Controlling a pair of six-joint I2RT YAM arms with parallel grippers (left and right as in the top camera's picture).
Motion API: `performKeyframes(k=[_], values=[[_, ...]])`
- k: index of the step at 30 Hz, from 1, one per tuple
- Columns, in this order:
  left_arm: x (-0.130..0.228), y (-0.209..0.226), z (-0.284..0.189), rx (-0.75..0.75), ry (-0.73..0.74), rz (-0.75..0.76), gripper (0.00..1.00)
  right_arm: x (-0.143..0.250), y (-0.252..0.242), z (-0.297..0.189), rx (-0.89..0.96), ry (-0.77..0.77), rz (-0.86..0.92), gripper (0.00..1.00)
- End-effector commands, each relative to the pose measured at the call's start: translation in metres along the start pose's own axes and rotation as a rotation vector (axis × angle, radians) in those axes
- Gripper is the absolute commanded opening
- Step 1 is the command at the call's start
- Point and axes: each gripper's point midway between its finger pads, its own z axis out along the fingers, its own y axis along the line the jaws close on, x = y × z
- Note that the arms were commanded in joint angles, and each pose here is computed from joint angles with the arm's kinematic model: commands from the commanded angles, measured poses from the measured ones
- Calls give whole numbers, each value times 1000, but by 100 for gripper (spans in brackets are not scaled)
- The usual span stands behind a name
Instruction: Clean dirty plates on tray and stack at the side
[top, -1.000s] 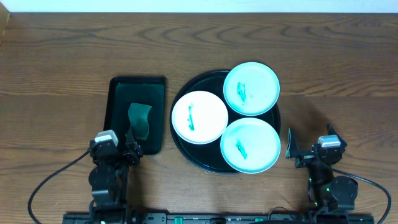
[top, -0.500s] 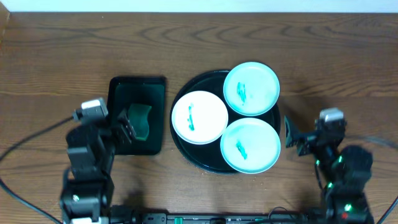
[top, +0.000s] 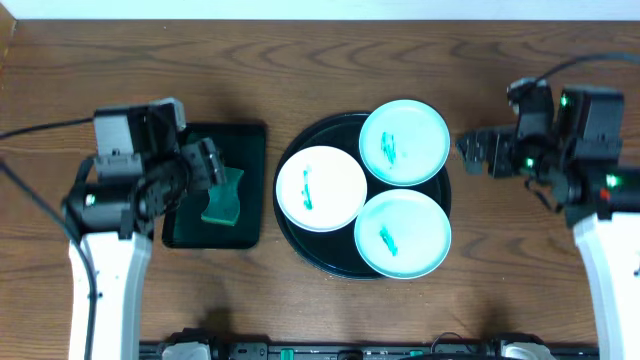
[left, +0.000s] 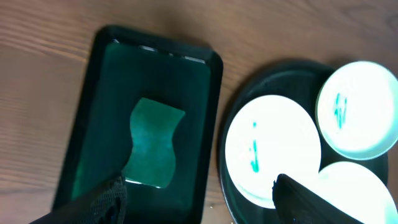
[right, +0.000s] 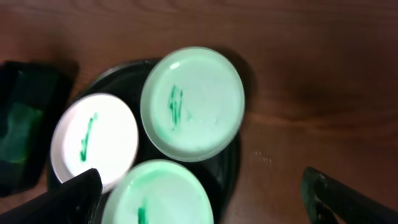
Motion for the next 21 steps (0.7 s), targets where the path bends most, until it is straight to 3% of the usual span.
performKeyframes(k=[1, 2, 3, 7, 12, 17, 21], values=[[-3, -6, 5, 40, 23, -5, 76, -3, 24, 5, -167, 28, 57, 99], [-3, -6, 7, 45, 33, -14, 79, -3, 32, 8, -212, 35, 38, 99], [-1, -8, 9, 56, 46, -16, 96, -1, 35, 12, -221, 49, 33, 95], [1, -5, 13, 42, 61, -20, 96, 14, 48, 37, -200, 139, 21, 89], [-6, -3, 16, 31, 38, -14, 96, 38, 78, 80, -160, 274, 37, 74], [-4, 14, 17, -63, 42, -22, 96, 63, 98, 121, -118, 382, 6, 64], [3, 29, 20, -143, 57, -88, 96, 84, 108, 150, -75, 434, -35, 49]])
